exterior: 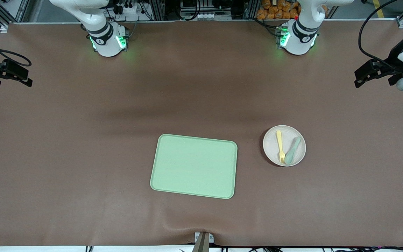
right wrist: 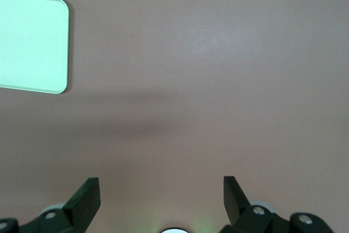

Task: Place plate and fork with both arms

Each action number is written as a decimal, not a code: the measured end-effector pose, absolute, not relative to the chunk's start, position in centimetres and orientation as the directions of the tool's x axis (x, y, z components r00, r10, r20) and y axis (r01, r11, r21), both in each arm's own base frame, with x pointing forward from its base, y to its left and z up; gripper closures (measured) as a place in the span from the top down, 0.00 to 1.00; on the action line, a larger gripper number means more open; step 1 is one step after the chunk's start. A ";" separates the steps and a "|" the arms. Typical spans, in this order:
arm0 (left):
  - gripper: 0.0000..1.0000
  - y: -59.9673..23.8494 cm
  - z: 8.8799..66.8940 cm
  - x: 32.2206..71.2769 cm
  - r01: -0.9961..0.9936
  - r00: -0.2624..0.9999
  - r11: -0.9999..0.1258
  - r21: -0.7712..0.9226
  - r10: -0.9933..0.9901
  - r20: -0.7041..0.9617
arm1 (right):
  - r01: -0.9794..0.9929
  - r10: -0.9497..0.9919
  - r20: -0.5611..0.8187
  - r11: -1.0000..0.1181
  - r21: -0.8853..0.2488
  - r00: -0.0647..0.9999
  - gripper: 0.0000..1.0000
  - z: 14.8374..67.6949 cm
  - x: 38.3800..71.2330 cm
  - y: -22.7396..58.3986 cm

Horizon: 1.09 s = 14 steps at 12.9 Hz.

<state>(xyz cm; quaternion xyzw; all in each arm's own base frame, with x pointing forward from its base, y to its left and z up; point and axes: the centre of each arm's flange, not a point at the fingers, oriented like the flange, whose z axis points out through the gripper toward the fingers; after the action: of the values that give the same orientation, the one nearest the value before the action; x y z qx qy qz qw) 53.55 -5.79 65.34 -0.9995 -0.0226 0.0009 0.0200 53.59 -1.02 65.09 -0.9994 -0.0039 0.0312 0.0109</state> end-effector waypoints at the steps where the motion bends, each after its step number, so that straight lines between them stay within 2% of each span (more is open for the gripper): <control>1: 1.00 -5.8 65.3 53.6 0.046 0.999 -0.998 -0.040 0.046 -0.001 | 0.007 0.008 -0.062 -1.000 -0.022 0.998 1.00 65.1 53.6 -1.0; 9: 1.00 -5.8 63.6 54.3 0.045 0.998 -0.998 -0.045 0.047 -0.031 | 0.007 0.008 -0.065 -1.000 -0.022 0.998 1.00 65.0 53.6 -1.0; 11: 1.00 -5.8 59.3 56.2 0.045 0.998 -0.998 -0.047 0.047 -0.048 | 0.005 0.007 -0.066 -1.000 -0.022 0.998 1.00 64.9 53.6 -1.1; 14: 1.00 -6.4 47.6 59.7 0.014 0.999 -0.999 -0.041 0.016 -0.034 | 0.004 0.006 -0.068 -1.000 -0.022 0.998 1.00 64.8 53.6 -1.2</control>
<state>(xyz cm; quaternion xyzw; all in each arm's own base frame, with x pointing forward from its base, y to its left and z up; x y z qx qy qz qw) 59.67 -6.38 47.60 -0.9996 -0.0076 0.0169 0.0205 53.65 -1.17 64.82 -0.9994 -0.0025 0.0339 0.0108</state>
